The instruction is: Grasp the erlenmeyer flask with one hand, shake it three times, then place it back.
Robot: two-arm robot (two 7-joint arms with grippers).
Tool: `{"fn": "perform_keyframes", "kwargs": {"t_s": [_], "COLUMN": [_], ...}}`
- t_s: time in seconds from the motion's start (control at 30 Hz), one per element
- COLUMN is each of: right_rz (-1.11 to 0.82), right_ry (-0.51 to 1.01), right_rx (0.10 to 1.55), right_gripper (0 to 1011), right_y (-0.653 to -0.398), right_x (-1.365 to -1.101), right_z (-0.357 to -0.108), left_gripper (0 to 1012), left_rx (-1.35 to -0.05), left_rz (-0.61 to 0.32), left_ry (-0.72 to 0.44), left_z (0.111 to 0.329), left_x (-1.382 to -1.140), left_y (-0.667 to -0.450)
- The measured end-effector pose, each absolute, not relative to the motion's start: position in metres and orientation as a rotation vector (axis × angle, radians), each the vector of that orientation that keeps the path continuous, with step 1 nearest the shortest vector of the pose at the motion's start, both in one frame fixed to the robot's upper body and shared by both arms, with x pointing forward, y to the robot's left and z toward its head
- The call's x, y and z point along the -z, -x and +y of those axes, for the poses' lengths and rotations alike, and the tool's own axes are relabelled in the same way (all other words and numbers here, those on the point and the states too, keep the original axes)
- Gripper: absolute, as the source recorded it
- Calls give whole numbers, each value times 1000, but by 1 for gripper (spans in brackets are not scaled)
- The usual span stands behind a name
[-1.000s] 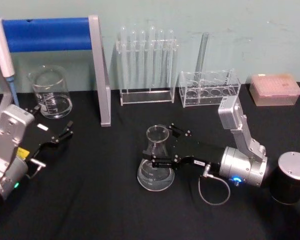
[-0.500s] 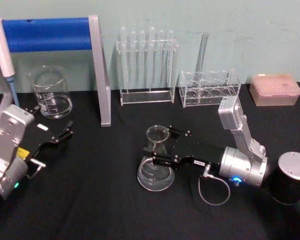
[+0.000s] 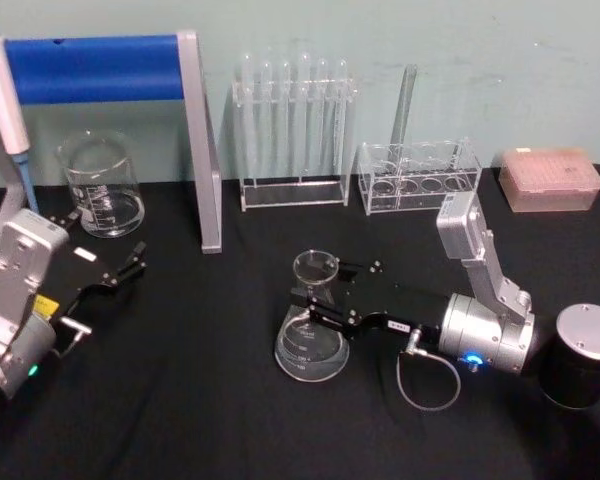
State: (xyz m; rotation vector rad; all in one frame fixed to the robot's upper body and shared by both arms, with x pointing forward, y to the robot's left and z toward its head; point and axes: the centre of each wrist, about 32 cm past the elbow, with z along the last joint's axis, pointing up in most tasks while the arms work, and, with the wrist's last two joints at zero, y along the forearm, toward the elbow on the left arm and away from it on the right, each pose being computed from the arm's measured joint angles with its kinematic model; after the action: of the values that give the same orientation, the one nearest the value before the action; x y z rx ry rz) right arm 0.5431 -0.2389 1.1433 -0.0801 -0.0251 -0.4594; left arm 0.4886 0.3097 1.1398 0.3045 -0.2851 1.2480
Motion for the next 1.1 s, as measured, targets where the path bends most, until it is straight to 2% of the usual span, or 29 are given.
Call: {"fn": "perform_keyframes", "kwargs": {"t_s": [0.7,0.93,1.1], "right_rz": [-30,-16,-26], "right_ry": [48,-12,-42], "right_rx": [474,565,699], "right_gripper": [450,449,450], "right_y": [-539,-528,-515], "right_x": [-1151,-1169,-1186], "right_z": [-236,-231,-228], "left_gripper": [1001,1001,1001], "left_rx": [-1248,-1248,-1248], "left_rz": [-285,-285,-285], "left_ry": [-304,-305,-305], "left_z": [310,310,310], "left_x": [-1140,-1140,-1140], "left_y": [-489,-489,-489]}}
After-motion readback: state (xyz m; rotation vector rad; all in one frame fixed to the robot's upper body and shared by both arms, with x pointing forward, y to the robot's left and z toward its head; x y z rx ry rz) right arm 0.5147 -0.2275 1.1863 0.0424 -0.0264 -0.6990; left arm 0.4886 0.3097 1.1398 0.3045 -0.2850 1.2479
